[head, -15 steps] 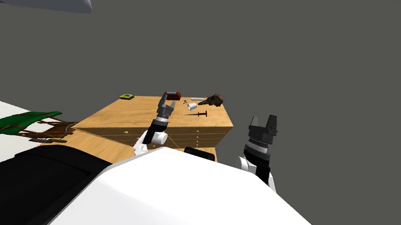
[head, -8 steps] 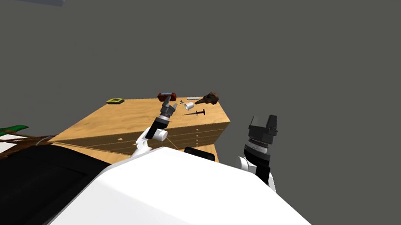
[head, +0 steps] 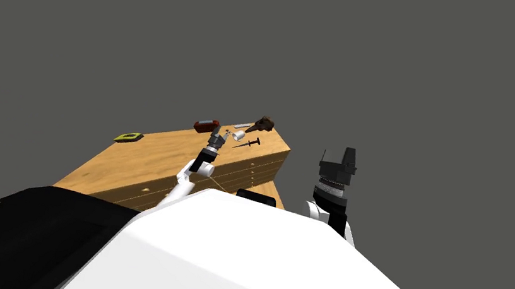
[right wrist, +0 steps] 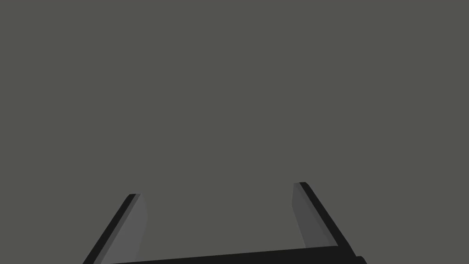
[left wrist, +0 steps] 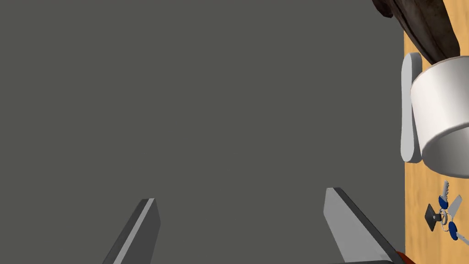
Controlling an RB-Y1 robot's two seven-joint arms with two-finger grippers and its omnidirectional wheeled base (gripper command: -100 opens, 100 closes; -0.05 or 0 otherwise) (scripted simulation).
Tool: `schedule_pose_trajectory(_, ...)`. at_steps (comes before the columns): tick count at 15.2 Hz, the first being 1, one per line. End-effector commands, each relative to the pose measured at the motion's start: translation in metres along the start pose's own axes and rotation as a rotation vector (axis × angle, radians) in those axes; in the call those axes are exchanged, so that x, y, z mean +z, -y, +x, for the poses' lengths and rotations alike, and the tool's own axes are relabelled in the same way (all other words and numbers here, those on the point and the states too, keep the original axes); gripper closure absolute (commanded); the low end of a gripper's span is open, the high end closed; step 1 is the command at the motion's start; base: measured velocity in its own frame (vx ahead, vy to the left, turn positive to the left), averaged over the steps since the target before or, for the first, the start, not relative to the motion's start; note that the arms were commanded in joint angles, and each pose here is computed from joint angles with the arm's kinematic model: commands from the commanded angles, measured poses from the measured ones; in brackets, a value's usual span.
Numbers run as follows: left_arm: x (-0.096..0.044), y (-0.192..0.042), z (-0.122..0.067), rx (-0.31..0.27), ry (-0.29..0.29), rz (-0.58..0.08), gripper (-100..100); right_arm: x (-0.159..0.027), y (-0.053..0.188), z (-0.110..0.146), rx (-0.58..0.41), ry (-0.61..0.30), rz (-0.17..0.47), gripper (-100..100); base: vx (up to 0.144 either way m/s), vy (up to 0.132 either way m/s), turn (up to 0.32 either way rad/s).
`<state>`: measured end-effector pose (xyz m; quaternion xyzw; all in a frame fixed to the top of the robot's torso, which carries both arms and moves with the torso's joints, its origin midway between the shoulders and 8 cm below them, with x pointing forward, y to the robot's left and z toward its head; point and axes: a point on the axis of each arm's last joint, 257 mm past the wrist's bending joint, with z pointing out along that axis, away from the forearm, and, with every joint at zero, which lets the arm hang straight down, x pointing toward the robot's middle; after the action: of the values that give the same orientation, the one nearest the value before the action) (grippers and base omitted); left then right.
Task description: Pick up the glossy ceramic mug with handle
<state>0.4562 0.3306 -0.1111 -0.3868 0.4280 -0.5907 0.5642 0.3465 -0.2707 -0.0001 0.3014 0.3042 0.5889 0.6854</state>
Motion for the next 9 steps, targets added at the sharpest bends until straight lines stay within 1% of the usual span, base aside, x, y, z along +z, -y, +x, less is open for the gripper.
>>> schedule_pose_trajectory(1,0.003,-0.013,-0.008,-0.003,0.005,-0.03,-100,0.0,0.0,0.0,0.0,0.0,0.0,0,-0.071,0.086,-0.254)
schedule_pose_trajectory(2,0.008,-0.018,-0.012,-0.007,0.005,-0.045,-100,0.0,0.0,0.0,0.0,0.0,0.0,0,-0.06,0.088,-0.265)
schedule_pose_trajectory(3,0.006,-0.025,-0.016,-0.006,0.011,-0.059,-100,0.0,0.0,0.0,0.0,0.0,0.0,0,-0.055,0.082,-0.227)
schedule_pose_trajectory(4,0.011,-0.033,-0.022,-0.01,0.015,-0.079,-100,0.0,0.0,0.0,0.0,0.0,0.0,0,-0.06,0.081,-0.302)
schedule_pose_trajectory(5,0.01,-0.037,-0.024,-0.009,0.019,-0.087,-100,0.0,0.0,0.0,0.0,0.0,0.0,0,-0.062,0.08,-0.224)
schedule_pose_trajectory(6,0.014,-0.045,-0.032,-0.013,0.026,-0.108,-100,0.0,0.0,0.0,0.0,0.0,0.0,0,-0.078,0.091,-0.313)
schedule_pose_trajectory(7,0.013,-0.048,-0.034,-0.013,0.029,-0.115,-100,0.0,0.0,0.0,0.0,0.0,0.0,0,-0.074,0.087,-0.247)
schedule_pose_trajectory(8,0.017,-0.056,-0.042,-0.017,0.037,-0.136,-100,0.0,0.0,0.0,0.0,0.0,0.0,0,-0.064,0.077,-0.217)
schedule_pose_trajectory(9,0.016,-0.058,-0.043,-0.016,0.04,-0.142,-100,0.0,0.0,0.0,0.0,0.0,0.0,0,-0.062,0.07,-0.211)
